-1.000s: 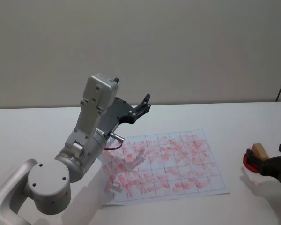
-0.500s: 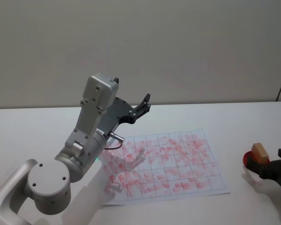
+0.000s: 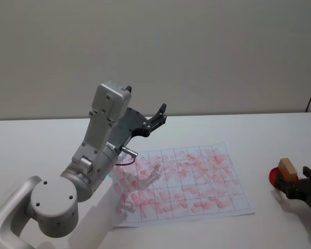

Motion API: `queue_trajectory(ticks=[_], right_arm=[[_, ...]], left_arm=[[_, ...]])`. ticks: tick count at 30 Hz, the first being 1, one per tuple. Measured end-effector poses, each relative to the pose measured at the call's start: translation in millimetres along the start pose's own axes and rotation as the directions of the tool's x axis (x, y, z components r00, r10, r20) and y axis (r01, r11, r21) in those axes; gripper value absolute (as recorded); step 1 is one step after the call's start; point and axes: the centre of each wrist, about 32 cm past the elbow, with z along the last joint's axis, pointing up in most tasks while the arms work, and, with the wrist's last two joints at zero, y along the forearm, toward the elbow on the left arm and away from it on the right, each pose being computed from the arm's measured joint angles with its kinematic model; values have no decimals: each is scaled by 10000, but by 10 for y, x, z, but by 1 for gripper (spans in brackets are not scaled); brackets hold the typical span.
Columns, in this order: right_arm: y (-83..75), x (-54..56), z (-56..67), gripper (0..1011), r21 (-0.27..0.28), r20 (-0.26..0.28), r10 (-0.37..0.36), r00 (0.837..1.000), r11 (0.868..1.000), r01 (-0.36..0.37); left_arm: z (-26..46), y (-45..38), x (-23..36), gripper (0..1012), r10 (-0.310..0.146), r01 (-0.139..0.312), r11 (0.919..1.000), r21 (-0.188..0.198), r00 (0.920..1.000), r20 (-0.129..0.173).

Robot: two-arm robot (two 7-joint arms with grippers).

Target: Use the one hand to pick up the stamp and affix it onto the A4 paper.

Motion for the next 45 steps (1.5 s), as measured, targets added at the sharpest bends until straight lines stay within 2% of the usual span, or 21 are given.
queue_trajectory(ticks=[1,4,5,7,8,16,19,32,39,45], right_arm=[[4,2,-1,763,-13,7,0,10000,10000,0],[9,3,-2,708,-31,14,3,10000,10000,-3],[10,4,-3,648,-37,16,4,10000,10000,-4],[15,6,-3,609,-48,22,7,10000,10000,-7],[15,6,-3,550,-48,22,7,10000,10000,-7],[25,10,-6,334,-81,34,3,10000,10000,-3],[26,11,-7,222,-89,35,4,10000,10000,-4],[33,15,3,212,-36,73,47,10000,10000,-46],[50,20,79,212,444,242,315,9992,9985,-326],[84,-2,176,211,974,422,840,9956,9914,-877]], left_arm=[[0,0,0,1001,1,-1,10000,0,10000,1],[0,0,0,1001,0,0,10000,0,10000,0],[0,0,0,1002,-1,1,10000,0,10000,0],[0,0,0,1001,0,0,10000,0,10000,0],[0,0,0,1001,0,0,10000,0,10000,0],[0,0,0,1001,0,0,10000,0,10000,0],[0,0,0,1001,0,0,10000,0,10000,0],[0,0,0,1001,0,0,10000,0,10000,0],[0,0,0,1001,0,0,10000,0,10000,0],[0,0,0,1001,1,-1,10000,-1,10000,1]])
